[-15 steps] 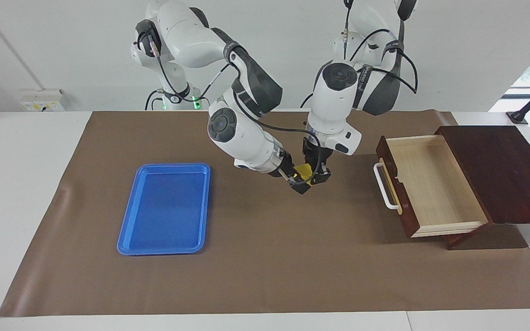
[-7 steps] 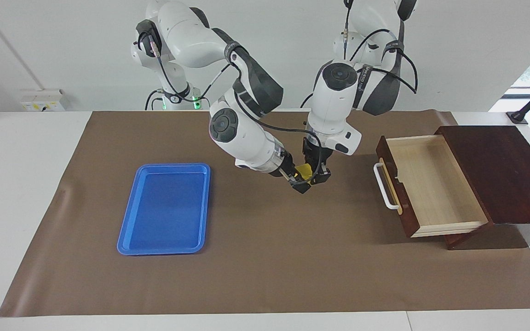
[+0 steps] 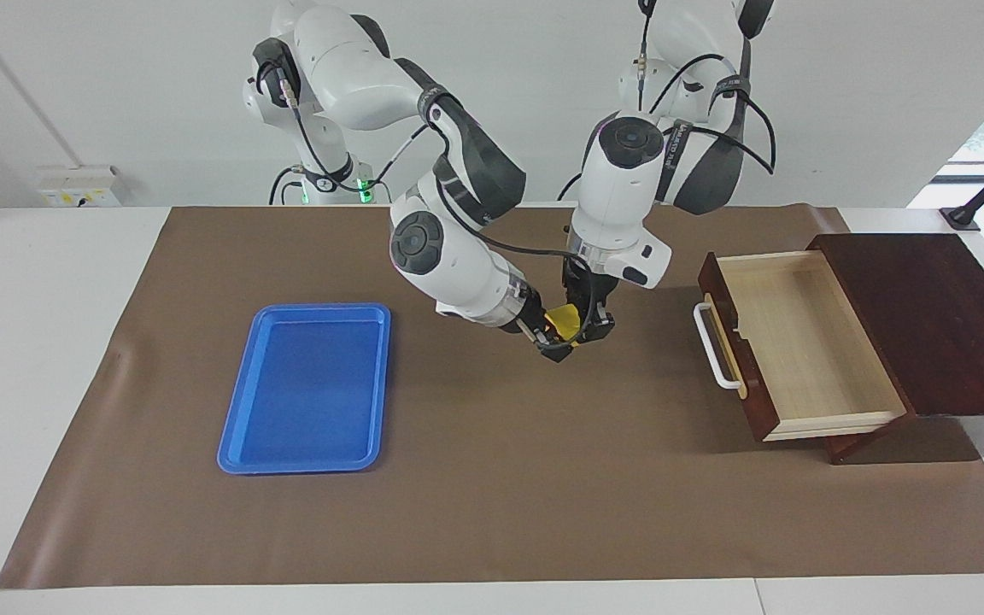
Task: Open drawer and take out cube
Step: 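Grasp the cube with the right gripper and open the left gripper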
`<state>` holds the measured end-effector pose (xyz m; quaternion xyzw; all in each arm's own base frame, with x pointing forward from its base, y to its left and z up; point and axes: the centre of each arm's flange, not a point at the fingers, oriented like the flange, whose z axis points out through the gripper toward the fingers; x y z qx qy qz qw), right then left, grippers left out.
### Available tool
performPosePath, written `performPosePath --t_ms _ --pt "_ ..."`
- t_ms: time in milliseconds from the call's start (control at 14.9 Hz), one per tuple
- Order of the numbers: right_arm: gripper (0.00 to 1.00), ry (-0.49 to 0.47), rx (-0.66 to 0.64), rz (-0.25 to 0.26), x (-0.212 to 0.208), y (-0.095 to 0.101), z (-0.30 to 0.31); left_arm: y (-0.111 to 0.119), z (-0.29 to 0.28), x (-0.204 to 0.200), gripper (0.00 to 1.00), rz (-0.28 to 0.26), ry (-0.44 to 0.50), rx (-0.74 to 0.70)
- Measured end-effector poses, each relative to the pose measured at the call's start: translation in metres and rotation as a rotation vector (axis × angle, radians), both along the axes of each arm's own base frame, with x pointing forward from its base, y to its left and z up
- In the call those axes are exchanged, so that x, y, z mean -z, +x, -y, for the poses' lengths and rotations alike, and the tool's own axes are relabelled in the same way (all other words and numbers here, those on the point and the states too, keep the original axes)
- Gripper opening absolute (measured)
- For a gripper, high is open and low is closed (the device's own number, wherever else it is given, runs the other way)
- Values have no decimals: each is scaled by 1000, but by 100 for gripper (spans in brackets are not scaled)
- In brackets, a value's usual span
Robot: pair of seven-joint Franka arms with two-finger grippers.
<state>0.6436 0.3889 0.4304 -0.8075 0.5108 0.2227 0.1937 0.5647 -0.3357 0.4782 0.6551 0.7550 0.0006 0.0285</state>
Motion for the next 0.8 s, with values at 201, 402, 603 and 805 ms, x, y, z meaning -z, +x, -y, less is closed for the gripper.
performPosePath --t_ms 201,402,603,805 --pt "65 1 5 5 0 1 1 -1 1 1 56 -2 0 2" --pt "57 0 18 2 -1 2 2 -2 2 1 56 -2 1 4" --pt "57 1 19 2 -1 3 2 -2 3 1 56 1 -1 4" --pt "57 5 26 1 -3 6 8 -1 5 -1 56 13 -10 6"
